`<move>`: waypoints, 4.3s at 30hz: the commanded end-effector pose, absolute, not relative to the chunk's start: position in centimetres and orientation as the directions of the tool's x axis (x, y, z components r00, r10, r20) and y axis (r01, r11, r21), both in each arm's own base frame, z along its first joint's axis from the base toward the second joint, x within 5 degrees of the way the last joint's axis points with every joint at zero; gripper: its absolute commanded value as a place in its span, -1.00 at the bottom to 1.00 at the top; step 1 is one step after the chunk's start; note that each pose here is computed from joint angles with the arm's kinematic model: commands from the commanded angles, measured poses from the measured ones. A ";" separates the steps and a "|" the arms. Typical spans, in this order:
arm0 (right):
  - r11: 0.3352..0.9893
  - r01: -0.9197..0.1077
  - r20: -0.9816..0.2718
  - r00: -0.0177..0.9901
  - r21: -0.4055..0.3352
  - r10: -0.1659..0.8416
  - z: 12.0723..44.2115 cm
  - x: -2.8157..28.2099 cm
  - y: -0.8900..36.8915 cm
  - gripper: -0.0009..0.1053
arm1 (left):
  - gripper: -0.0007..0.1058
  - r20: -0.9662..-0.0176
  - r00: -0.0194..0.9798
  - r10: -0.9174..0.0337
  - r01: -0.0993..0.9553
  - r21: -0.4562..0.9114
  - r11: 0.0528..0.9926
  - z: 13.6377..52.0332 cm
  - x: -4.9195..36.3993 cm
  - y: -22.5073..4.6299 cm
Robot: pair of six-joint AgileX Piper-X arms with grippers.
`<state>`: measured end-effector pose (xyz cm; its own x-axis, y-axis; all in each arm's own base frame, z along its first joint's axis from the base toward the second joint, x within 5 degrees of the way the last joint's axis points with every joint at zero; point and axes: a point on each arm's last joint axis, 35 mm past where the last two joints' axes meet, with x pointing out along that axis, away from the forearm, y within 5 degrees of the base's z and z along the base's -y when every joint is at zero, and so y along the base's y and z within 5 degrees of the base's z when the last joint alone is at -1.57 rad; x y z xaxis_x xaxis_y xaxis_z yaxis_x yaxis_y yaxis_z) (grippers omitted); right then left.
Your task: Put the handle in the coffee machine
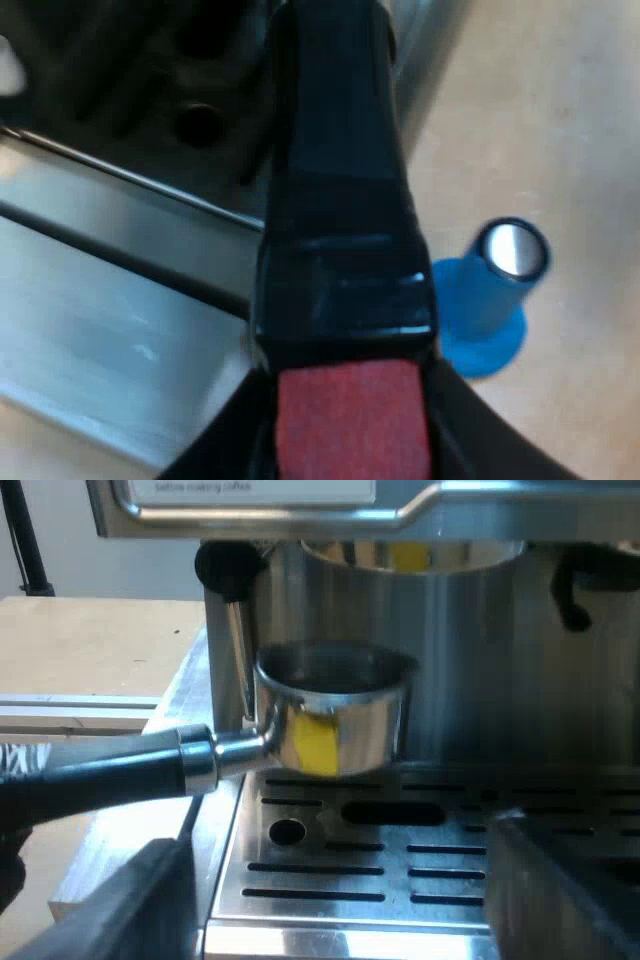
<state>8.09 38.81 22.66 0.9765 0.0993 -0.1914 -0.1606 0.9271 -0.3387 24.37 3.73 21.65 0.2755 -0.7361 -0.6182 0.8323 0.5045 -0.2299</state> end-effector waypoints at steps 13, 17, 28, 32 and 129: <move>0.925 -0.133 -0.189 0.980 -0.356 0.068 23.0 9.6 38.5 0.16 | -0.98 -0.562 0.269 -0.782 0.874 -0.197 0.443 22.7 26.0 1.9; 0.925 -0.131 -0.189 0.980 -0.356 0.066 23.0 9.7 38.5 0.16 | -0.98 -0.560 0.278 -0.780 0.877 -0.182 0.444 22.7 26.1 2.0; 0.923 -0.172 -0.227 0.969 -0.343 0.097 22.9 10.3 38.5 0.17 | -0.98 -0.541 0.320 -0.778 0.868 -0.162 0.469 23.0 26.8 2.0; 0.922 -0.192 -0.244 0.963 -0.336 0.111 22.8 10.6 38.5 0.32 | -0.98 -0.531 0.319 -0.785 0.870 -0.165 0.465 23.0 26.9 2.0; 0.923 -0.185 -0.244 0.964 -0.336 0.104 22.8 10.9 38.4 0.33 | -0.98 -0.530 0.259 -0.807 0.886 -0.201 0.417 25.5 28.6 1.2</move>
<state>10.64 38.54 22.53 0.9611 0.1150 -0.2510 -0.1957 0.9251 -0.3255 28.68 1.36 24.49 0.2584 -0.7595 -0.5970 0.8602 0.4621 -0.2155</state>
